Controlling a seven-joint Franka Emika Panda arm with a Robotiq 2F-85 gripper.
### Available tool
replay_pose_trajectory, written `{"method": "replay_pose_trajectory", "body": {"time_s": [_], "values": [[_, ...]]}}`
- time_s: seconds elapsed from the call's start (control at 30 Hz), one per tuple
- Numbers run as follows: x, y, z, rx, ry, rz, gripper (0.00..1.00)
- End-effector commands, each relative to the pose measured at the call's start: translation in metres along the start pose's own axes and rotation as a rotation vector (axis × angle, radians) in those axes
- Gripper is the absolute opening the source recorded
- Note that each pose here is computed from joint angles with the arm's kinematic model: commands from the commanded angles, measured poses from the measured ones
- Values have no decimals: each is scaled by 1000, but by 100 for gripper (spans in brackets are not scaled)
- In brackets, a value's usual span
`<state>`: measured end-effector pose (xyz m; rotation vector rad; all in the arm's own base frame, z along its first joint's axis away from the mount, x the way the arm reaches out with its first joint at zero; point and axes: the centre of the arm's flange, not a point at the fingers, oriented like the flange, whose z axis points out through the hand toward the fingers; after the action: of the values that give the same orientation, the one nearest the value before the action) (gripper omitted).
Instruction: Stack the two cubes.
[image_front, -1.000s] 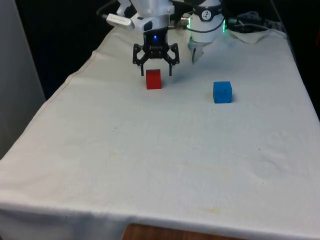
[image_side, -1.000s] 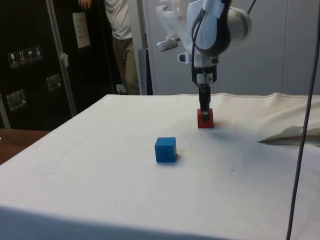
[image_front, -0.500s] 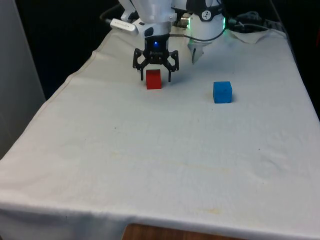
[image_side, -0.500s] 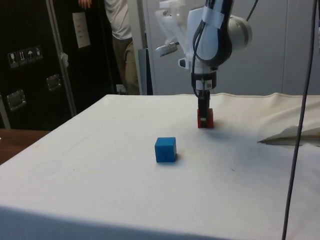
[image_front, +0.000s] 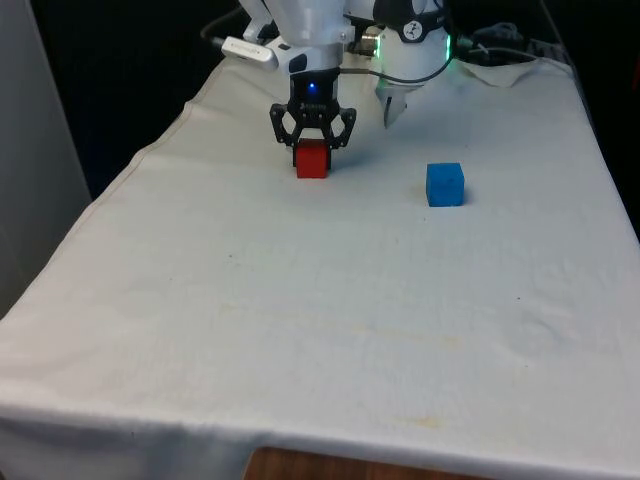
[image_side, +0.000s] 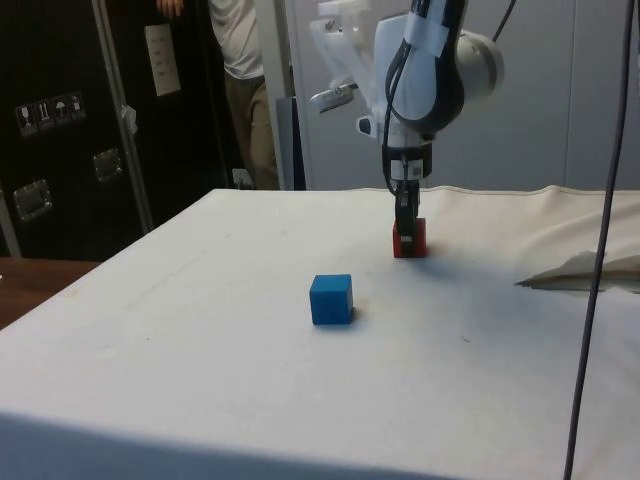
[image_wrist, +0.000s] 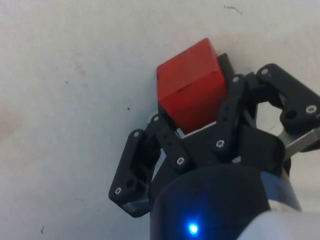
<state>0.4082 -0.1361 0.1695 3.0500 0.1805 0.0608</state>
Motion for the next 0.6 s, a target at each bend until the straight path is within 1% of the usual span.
{"method": "replay_pose_trajectory", "body": {"time_s": [0.0,0.03,0.1,0.23,0.27,0.3,0.53,0.57], "values": [[0,0,0,0,0,1,0],[-1,0,2,-11,3,4,0],[1,1,0,-8,3,2,0],[10,5,-13,-2,15,6,0],[10,3,-11,2,22,2,0],[11,6,-15,0,16,7,0],[25,9,-39,22,35,11,0],[25,7,-42,33,46,8,0]]}}
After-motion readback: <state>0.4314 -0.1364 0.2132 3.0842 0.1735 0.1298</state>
